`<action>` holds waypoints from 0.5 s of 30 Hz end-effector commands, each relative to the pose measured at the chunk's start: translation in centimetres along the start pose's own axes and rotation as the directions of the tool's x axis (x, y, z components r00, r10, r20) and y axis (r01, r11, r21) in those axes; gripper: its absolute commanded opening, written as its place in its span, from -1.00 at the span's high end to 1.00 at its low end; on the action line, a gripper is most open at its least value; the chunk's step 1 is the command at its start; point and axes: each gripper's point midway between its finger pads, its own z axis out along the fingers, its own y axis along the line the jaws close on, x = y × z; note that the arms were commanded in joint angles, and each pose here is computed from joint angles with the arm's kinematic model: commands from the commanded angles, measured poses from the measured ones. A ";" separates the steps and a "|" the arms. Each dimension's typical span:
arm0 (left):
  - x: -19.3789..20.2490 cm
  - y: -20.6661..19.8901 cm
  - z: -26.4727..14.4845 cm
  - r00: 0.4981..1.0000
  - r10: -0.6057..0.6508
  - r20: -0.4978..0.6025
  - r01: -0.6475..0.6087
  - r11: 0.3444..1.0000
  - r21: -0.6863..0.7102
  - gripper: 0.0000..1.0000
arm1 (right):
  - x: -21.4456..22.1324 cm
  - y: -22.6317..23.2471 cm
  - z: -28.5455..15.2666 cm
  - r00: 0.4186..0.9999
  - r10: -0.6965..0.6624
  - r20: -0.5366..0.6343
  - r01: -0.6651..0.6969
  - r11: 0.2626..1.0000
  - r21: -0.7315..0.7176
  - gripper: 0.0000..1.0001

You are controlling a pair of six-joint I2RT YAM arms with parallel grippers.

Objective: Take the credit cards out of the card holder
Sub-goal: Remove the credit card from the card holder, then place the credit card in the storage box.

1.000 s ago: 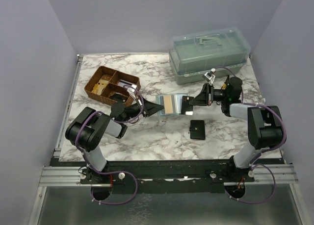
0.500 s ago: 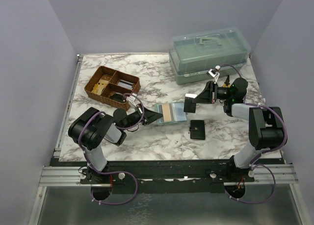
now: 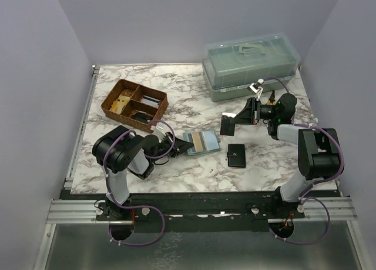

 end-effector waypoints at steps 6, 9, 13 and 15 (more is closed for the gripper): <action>-1.2 2.7 -1.1 0.993 0.004 0.115 0.012 0.990 -0.137 0.19 | 0.6 -0.2 -0.3 1.000 -0.014 -0.013 0.014 1.000 -0.002 1.00; -1.5 2.9 -1.9 0.991 0.026 0.135 0.000 0.982 -0.189 -0.18 | 0.7 -0.3 -0.3 1.000 -0.010 -0.014 0.010 1.000 -0.001 1.00; -2.0 2.2 -3.0 0.985 0.073 0.156 -0.033 0.969 -0.245 -0.31 | 0.7 -0.4 -0.3 1.000 -0.007 -0.013 0.007 1.000 -0.001 1.00; -2.3 1.2 -3.5 0.979 0.128 0.156 -0.082 0.959 -0.272 -0.34 | 0.7 -0.4 -0.2 1.000 -0.008 -0.015 0.008 1.000 -0.002 1.00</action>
